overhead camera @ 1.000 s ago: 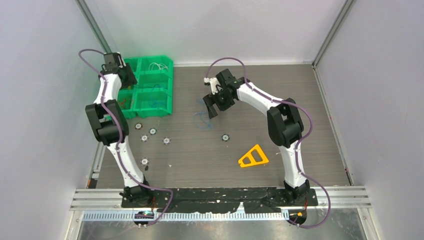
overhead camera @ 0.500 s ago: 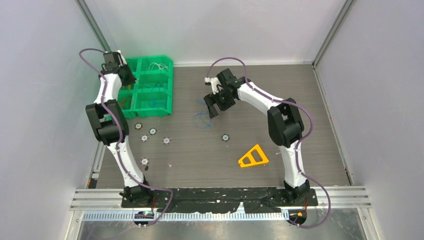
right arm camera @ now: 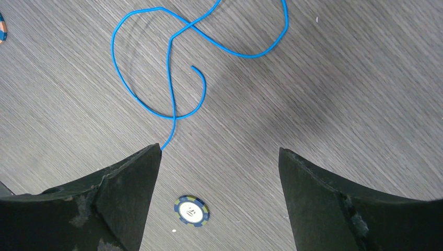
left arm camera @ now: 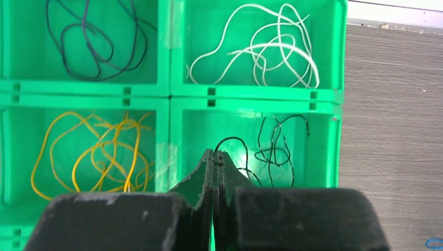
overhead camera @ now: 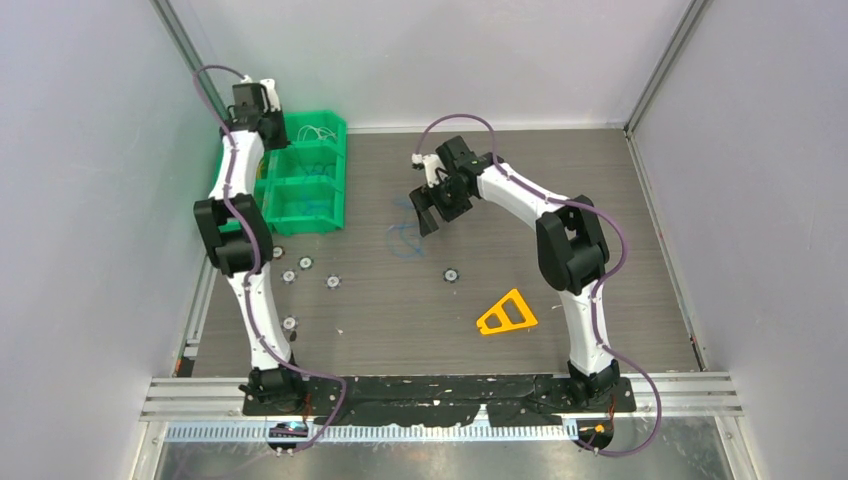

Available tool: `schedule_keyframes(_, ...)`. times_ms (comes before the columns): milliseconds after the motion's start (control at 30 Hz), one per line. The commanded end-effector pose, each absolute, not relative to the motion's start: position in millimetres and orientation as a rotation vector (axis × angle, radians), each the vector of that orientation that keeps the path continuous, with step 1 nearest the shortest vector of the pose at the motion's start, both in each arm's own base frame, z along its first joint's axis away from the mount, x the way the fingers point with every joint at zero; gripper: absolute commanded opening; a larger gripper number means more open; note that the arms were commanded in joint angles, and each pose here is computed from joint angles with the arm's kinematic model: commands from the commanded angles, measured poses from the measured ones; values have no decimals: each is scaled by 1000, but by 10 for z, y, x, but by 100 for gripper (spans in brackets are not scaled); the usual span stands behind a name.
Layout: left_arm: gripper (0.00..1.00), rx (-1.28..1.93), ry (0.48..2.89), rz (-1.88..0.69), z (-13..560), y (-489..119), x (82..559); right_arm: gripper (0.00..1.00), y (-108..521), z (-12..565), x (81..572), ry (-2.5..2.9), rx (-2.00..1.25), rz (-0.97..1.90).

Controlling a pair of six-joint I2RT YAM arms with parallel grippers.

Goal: Untangle the cables

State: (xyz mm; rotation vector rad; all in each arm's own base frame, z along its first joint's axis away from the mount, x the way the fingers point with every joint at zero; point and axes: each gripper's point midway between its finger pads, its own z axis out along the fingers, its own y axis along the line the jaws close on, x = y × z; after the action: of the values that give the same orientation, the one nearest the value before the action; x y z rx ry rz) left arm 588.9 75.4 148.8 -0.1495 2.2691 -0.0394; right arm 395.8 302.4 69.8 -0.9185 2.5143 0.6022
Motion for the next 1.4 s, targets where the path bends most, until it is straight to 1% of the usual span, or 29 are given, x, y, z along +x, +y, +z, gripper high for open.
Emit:
schedule_keyframes(0,0,-112,2390,31,1286,732,5878,89,2999,778,3999,2508,-885,628)
schedule_keyframes(167,0,-76,2421,47,1174,636,5903,88,2936,780,4011,2516,-868,629)
schedule_keyframes(300,0,-4,2440,117,1130,593,5909,88,2906,762,4021,2523,-865,632)
schedule_keyframes(333,4,4,2439,124,1139,601,5918,88,2906,763,4014,2523,-867,635)
schedule_keyframes(467,35,15,2360,124,1414,627,5993,88,2917,775,4015,2517,-875,642)
schedule_keyframes(567,58,64,2217,115,2019,581,6035,88,2930,814,4015,2511,-875,656)
schedule_keyframes(700,76,195,2028,103,2862,429,5978,88,2955,924,4019,2484,-877,683)
schedule_keyframes(733,82,239,1989,102,3049,371,5930,88,2962,967,4016,2474,-878,694)
schedule_keyframes(800,98,348,1940,106,3278,235,5799,88,2945,1030,4030,2460,-872,711)
schedule_keyframes(833,99,401,1927,107,3347,154,5718,88,2947,1046,4026,2457,-872,721)
schedule_keyframes(900,100,547,1927,53,3357,-87,5506,88,2914,1092,4030,2453,-859,736)
schedule_keyframes(1000,100,786,1924,-174,3214,-555,5049,88,2805,1178,4041,2450,-823,754)
schedule_keyframes(1033,100,871,1905,-268,3169,-840,4862,88,2781,1204,4037,2448,-815,763)
schedule_keyframes(1167,100,1135,1930,-499,2674,-1520,4319,88,2577,1277,4047,2454,-754,770)
schedule_keyframes(1267,100,1252,1964,-567,2302,-1857,4166,88,2404,1309,4050,2463,-704,765)
schedule_keyframes(1367,100,1340,2034,-547,1938,-2061,4223,88,2285,1329,4021,2470,-665,770)
